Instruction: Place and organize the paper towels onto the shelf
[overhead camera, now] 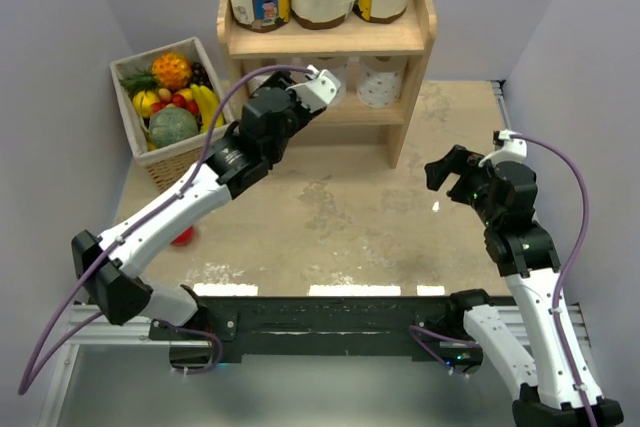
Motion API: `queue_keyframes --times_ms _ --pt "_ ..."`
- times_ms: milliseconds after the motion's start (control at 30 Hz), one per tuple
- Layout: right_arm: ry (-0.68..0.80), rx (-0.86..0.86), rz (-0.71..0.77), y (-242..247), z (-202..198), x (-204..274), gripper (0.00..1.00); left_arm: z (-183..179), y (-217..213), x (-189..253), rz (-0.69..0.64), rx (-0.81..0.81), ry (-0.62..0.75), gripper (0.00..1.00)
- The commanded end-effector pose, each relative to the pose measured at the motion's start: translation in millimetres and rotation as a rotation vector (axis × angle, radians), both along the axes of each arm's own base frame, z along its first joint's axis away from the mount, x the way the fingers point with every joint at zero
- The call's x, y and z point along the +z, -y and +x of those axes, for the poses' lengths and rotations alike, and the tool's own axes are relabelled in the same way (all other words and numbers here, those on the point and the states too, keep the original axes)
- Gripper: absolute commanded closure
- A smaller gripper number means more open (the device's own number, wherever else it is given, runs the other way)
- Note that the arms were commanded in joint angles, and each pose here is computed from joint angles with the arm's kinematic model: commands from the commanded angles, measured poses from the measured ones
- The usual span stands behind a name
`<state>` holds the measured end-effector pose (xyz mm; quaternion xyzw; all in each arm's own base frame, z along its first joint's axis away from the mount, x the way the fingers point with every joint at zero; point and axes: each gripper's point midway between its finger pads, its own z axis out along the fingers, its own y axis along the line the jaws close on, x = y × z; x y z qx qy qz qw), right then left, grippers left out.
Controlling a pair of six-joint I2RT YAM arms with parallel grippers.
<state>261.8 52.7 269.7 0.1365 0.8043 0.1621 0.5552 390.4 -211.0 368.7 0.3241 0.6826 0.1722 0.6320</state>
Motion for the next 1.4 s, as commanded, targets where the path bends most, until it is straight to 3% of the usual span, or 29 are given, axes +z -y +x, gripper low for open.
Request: queue_keyframes --times_ms 0,100,233,400,600,1367 --pt "0.025 0.053 -0.071 -1 2 19 0.01 -38 3 35 -0.284 -0.145 0.019 0.32" --pt "0.015 0.053 -0.065 -2 3 28 0.01 -68 6 38 -0.459 -0.249 0.013 0.23" --pt "0.047 0.093 -0.01 -12 -2 50 0.01 -108 21 32 -0.683 -0.434 -0.024 0.0" --pt "0.112 0.19 0.045 -30 -12 67 0.01 -138 21 19 -0.835 -0.501 -0.118 0.0" --pt "0.159 0.283 0.065 -45 -20 71 0.01 -158 19 9 -0.871 -0.563 -0.138 0.0" --pt "0.162 0.288 0.099 -48 -20 58 0.01 -156 -5 -2 -0.799 -0.482 -0.07 0.0"
